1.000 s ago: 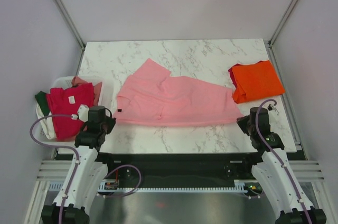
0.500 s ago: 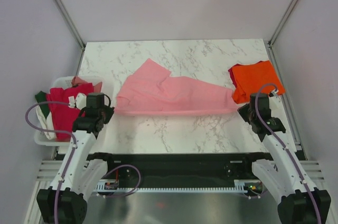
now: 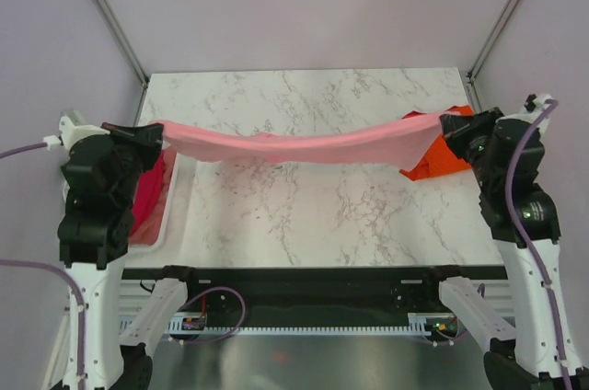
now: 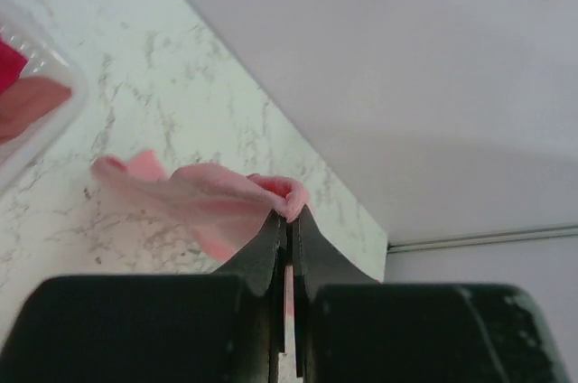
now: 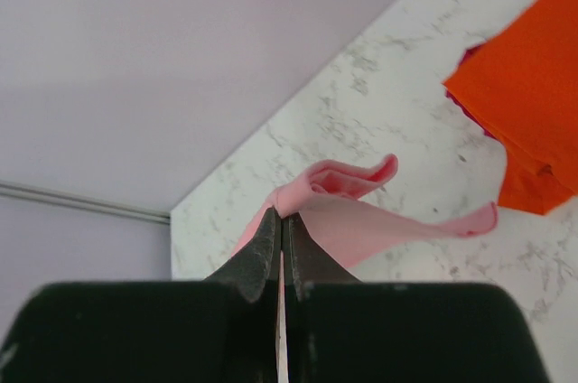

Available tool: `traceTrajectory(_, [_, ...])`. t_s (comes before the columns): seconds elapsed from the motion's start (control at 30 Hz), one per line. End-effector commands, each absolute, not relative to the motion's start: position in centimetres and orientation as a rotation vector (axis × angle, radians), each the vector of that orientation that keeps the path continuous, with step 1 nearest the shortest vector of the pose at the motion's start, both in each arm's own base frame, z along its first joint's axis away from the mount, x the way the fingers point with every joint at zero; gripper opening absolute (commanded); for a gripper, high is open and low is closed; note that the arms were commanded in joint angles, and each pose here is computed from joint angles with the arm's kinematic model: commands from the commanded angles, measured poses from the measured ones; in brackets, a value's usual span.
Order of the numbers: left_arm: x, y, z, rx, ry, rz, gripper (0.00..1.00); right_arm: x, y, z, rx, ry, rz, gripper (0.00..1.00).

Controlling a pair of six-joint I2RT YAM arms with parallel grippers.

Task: Fold and stack the t-shirts
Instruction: Fold the tshirt

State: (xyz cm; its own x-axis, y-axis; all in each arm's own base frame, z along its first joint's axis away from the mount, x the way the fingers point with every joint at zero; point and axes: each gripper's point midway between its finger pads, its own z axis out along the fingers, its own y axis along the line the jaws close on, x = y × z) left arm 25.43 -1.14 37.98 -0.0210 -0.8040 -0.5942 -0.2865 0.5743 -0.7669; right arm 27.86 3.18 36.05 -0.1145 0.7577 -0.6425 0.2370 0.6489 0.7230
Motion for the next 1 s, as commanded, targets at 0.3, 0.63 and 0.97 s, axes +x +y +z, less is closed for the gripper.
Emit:
traceTrajectory(0.3, [26.0, 0.1, 47.3, -0.872, 1.48, -0.475, 0.02, 29.2, 3.4, 46.8, 0.666, 1.544, 0.547, 0.0])
traceTrajectory(0.63, [39.4, -1.0, 45.3, -0.895, 1.607, -0.445, 0.02, 41.2, 4.8, 43.4, 0.713, 1.646, 0.547, 0.0])
traceTrajectory(0.97, [48.3, 1.0, 50.3, -0.881, 1.499, -0.561, 0.02, 51.6, 5.3, 45.5, 0.725, 1.618, 0.714, 0.0])
